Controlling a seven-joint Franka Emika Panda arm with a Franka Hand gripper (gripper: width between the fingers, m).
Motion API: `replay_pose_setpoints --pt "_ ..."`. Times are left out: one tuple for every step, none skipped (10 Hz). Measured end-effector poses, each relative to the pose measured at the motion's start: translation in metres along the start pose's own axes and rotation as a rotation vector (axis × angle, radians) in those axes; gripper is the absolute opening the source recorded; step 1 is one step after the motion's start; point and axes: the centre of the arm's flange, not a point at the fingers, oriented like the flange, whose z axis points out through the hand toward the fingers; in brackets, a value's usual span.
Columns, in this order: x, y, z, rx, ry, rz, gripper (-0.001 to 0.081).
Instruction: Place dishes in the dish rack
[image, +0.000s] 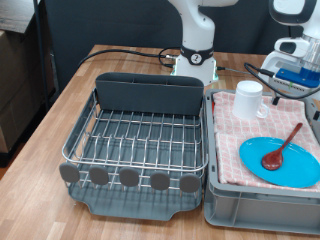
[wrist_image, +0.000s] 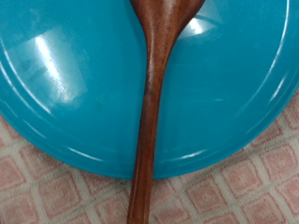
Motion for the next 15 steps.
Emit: replay_pose_setpoints --pt "-0.003 -0.002 0.011 0.010 0.019 0.011 0.0803" --pt "-0.005 -0.003 0.022 0.020 0.034 0.029 0.0803" --pt "-0.007 -0.004 0.032 0.025 0.047 0.045 0.0803" --pt "-0.009 -0.005 0.041 0.028 0.055 0.062 0.0803" --pt "-0.010 -0.006 0.049 0.032 0.060 0.072 0.0803" --pt "-0.011 -0.006 0.055 0.041 0.061 0.078 0.0803" --pt "-0.011 -0.006 0.060 0.046 0.062 0.084 0.0803" --pt "-0.012 -0.007 0.065 0.050 0.061 0.090 0.0803" --pt "-0.012 -0.006 0.070 0.050 0.058 0.101 0.0803" --pt "-0.013 -0.005 0.074 0.052 0.052 0.122 0.0803" --pt "-0.015 -0.005 0.078 0.055 0.048 0.138 0.0803" --pt "-0.017 -0.004 0.079 0.060 0.050 0.147 0.0803" --pt "-0.019 -0.004 0.079 0.064 0.053 0.151 0.0569" --pt "-0.022 -0.003 0.080 0.065 0.053 0.154 0.0569" --pt "-0.025 -0.002 0.080 0.067 0.055 0.156 0.0405"
